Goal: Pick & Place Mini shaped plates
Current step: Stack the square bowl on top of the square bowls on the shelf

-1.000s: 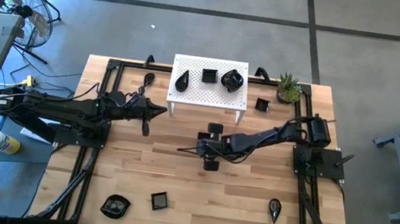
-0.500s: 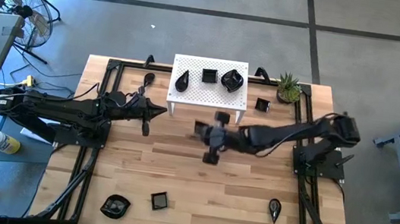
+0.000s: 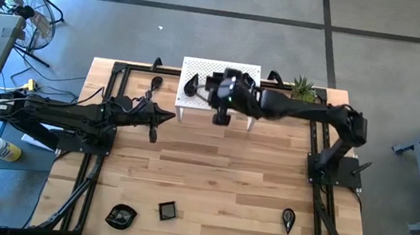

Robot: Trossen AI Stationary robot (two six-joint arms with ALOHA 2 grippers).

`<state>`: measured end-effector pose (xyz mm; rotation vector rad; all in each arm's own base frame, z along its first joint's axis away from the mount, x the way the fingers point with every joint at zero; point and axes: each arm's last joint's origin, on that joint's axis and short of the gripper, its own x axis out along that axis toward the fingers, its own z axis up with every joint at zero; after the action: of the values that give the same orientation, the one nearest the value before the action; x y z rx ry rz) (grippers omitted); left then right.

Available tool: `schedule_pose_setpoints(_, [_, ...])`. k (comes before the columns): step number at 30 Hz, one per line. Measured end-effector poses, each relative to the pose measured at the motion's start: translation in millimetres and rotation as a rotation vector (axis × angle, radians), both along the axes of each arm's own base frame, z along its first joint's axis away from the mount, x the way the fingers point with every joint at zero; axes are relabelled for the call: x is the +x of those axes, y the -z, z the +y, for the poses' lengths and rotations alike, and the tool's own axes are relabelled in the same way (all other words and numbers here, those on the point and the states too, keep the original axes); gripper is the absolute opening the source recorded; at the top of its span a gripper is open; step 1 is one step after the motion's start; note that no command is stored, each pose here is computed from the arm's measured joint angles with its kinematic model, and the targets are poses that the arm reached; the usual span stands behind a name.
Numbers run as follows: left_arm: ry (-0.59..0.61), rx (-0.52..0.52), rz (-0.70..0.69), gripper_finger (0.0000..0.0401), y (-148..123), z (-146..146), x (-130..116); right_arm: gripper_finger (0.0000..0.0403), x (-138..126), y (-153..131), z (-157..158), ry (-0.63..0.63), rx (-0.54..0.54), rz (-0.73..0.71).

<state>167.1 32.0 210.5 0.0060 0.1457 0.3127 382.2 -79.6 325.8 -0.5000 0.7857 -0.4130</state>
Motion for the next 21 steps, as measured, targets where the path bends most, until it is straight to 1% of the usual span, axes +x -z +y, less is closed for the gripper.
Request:
schedule_pose_setpoints(3, [0.001, -0.001, 0.001, 0.0005, 0.1, 0.0, 0.0, 0.0005, -2.9, 8.5, -24.2, 0.018, 0.015, 0.034])
schedule_pose_setpoints(7, [0.001, -0.001, 0.001, 0.0005, 0.1, 0.0, 0.0, 0.0007, -5.8, 15.1, -43.9, 0.016, -0.006, 0.08])
schedule_pose_setpoints(11, [0.0, -0.001, 0.002, 0.0005, 0.2, 0.0, 0.0, 0.0009, -8.0, 15.9, -53.7, -0.033, 0.01, 0.086])
schedule_pose_setpoints(15, [0.0, -0.001, 0.002, 0.0005, 0.2, 0.0, 0.0, 0.0006, -10.1, 15.6, -60.1, -0.044, -0.005, 0.098])
schedule_pose_setpoints(21, [0.001, -0.001, 0.001, 0.0005, 0.2, 0.0, 0.0, 0.0009, -3.4, 31.8, -69.2, -0.044, -0.016, 0.146])
